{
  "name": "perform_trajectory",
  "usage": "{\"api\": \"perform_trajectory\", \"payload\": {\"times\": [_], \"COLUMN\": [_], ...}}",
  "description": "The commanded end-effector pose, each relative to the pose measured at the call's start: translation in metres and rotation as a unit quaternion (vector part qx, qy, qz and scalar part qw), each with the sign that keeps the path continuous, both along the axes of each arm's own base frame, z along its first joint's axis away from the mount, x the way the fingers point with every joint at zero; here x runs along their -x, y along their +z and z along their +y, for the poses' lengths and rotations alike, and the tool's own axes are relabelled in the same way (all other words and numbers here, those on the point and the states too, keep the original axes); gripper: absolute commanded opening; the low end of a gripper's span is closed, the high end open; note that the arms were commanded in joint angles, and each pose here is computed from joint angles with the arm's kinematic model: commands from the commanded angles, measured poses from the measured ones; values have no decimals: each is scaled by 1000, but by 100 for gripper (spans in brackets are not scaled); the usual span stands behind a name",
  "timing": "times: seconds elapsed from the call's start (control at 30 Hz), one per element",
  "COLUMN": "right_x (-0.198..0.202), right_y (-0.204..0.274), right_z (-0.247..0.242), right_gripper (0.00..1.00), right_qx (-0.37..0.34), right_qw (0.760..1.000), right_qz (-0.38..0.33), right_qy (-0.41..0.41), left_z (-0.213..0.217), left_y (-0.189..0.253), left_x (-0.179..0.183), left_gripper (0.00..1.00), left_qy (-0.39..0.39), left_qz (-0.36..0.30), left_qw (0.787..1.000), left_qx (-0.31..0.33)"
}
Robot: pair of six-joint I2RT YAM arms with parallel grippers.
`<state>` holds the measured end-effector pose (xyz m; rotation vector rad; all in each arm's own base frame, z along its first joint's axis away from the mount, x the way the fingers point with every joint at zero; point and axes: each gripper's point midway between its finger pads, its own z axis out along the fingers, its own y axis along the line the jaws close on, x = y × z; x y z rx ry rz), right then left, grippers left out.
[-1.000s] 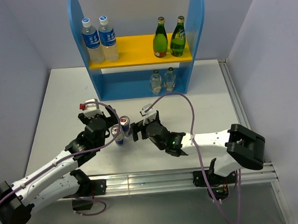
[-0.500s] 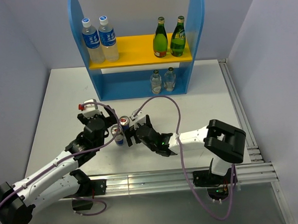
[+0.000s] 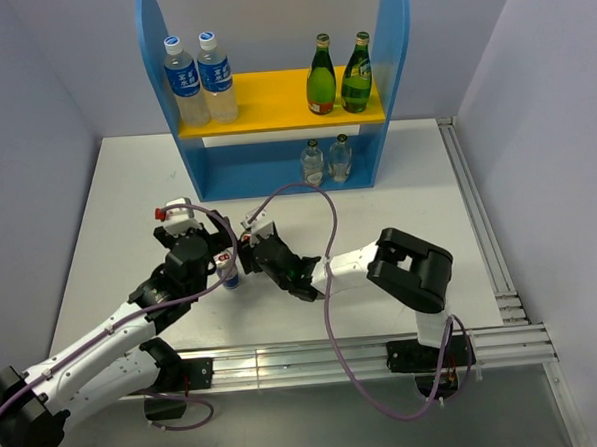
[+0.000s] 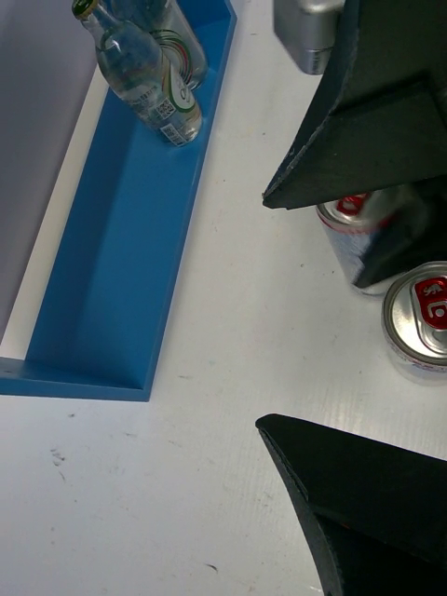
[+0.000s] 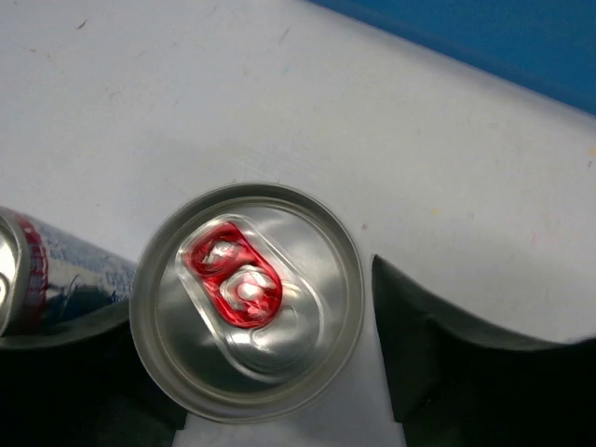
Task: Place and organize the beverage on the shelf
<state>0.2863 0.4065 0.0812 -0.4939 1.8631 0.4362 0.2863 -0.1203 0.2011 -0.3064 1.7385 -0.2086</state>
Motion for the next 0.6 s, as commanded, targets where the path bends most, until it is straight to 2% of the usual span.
{"api": "perform_trajectory", "payload": {"times": [0.0,0.03,0.07,0.13,0.17,0.33,0.57], "right_x": [-27,-31,-38,-43,-50,-78,-145], "right_y": [20,19,20,21,26,54,108], "right_z": [5,3,-1,-8,-16,-31,-33], "right_gripper": [60,51,37,17,2,0,0], "right_qx": [-36,-35,-36,-38,-40,-57,-86], "right_qw": [998,998,997,997,996,991,983], "right_qz": [-33,-33,-36,-36,-40,-62,-95], "right_qy": [-33,-38,-50,-62,-76,-100,-132], "left_z": [0,0,2,3,7,-7,-27], "left_y": [2,2,4,8,1,10,-14], "left_x": [1,1,2,3,7,29,53], "left_gripper": [99,99,99,99,99,99,99], "left_qy": [-1,-1,2,5,12,14,-32], "left_qz": [-6,-4,-4,-3,16,36,69], "left_qw": [1000,1000,1000,1000,1000,999,997], "left_qx": [13,14,18,21,6,-2,17]}}
